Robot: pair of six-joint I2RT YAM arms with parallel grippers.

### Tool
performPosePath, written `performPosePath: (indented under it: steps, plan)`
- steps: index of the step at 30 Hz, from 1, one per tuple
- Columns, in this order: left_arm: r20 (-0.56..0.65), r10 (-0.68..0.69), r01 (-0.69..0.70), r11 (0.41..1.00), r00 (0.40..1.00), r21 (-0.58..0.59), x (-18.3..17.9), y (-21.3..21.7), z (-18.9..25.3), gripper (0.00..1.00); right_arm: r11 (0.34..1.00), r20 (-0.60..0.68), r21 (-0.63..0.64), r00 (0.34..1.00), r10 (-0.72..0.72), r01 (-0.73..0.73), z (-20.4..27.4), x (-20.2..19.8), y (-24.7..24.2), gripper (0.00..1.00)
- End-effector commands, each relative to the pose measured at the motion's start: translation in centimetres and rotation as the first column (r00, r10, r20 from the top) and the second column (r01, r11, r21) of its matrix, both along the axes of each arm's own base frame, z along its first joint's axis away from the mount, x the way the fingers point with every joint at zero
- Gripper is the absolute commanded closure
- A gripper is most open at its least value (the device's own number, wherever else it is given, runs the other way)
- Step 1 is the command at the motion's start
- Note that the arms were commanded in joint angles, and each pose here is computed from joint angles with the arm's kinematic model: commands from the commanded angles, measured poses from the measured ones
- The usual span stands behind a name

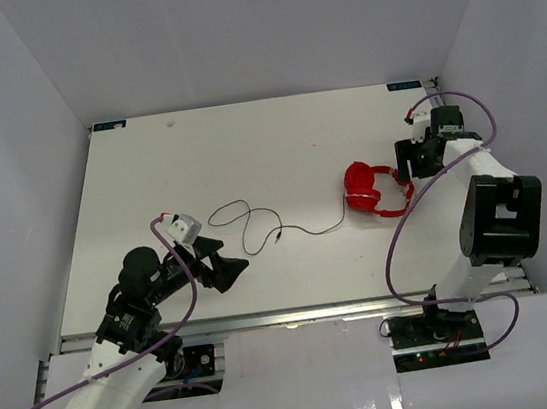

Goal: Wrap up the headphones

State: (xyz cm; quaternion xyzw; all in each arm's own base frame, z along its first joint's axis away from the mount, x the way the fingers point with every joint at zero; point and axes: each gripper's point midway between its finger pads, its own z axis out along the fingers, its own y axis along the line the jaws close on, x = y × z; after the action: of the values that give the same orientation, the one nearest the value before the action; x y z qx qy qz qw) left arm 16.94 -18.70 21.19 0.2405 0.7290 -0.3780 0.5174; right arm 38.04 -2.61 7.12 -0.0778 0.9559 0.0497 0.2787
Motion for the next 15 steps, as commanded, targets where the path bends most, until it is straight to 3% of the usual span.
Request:
performPosePath:
  steps: [1,6,15]
  plan:
    - [0.046,-0.026,0.027,0.999,0.999,-0.018,-0.4,-0.2,1.5,0.02,0.997,-0.012,-0.062,0.999,-0.044,0.043,-1.4,0.0,-1.5,0.31]
    - [0.043,-0.04,0.041,0.999,0.998,-0.017,-0.5,-0.3,1.4,0.02,0.999,-0.082,-0.049,0.996,0.018,-0.022,-3.8,-1.0,-1.0,0.32]
    - [0.046,-0.031,0.032,0.999,0.998,-0.021,-0.5,-0.2,1.5,0.02,0.996,-0.14,-0.026,0.987,0.08,-0.084,-5.8,-0.8,-0.5,0.43]
